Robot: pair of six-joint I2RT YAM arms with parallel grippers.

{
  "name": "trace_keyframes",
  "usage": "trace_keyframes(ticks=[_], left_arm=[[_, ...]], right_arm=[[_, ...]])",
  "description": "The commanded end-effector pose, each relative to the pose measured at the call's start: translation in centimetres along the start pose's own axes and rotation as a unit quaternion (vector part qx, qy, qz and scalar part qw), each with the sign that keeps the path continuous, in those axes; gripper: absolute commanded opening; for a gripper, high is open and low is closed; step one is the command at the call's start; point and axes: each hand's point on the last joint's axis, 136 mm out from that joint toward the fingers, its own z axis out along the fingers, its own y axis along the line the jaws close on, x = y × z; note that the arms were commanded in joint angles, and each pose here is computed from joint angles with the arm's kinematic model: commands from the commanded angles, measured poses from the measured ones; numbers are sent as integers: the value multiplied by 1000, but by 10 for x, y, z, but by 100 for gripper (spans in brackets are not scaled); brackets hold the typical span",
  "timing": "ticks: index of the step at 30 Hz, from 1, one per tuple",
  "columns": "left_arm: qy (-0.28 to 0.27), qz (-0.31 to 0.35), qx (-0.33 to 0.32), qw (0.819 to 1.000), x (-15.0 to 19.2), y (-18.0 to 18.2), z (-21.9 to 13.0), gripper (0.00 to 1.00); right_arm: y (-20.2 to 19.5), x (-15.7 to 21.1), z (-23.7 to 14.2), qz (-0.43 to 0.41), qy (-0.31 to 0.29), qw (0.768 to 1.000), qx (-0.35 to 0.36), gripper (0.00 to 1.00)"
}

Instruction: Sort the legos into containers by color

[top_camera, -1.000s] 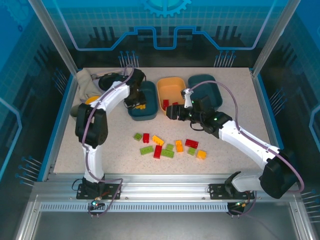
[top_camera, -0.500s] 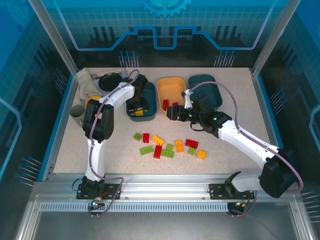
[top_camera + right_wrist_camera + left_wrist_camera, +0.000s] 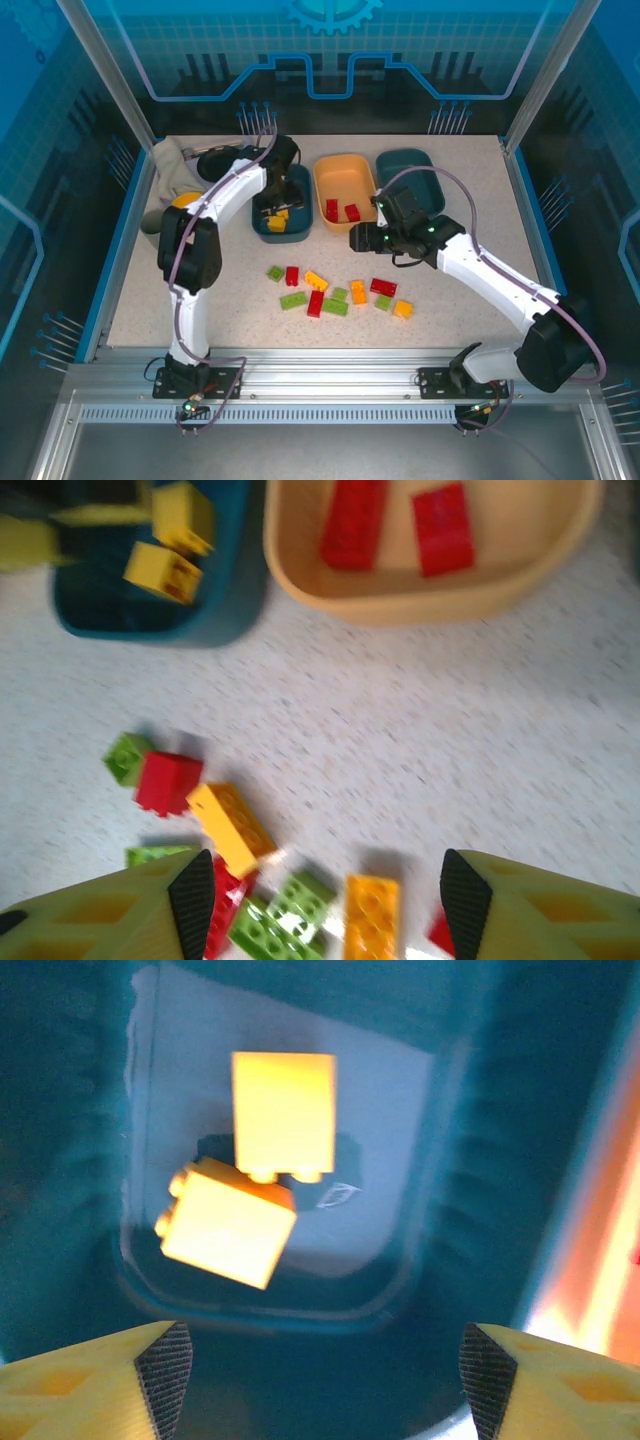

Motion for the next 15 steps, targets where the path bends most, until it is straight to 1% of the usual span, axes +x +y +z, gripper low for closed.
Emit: trace_keyframes(ticks=[1, 4, 5, 8, 10, 13, 15], left_arm=[[-27, 2, 77, 997, 17, -27, -55, 76], [-31, 22, 132, 991, 45, -39, -71, 77], [-31, 30, 149, 988, 55, -40, -76, 78], [-26, 57, 200, 978, 92, -42, -84, 78], [-19, 73, 225, 971, 117, -38, -87, 78], [-1, 80, 238, 968, 150, -25, -87, 79], [10, 82, 237, 968, 164, -15, -87, 79]], right_arm=[[-39, 56, -18, 24, 123, 985, 117, 62], [-49, 98, -19, 80, 209, 964, 144, 57], [-49, 107, -18, 91, 223, 959, 148, 56], [-49, 123, -11, 110, 237, 951, 165, 55], [-49, 132, 1, 144, 246, 944, 165, 54], [-45, 141, 16, 180, 249, 936, 172, 51], [-45, 142, 22, 189, 244, 933, 185, 50]])
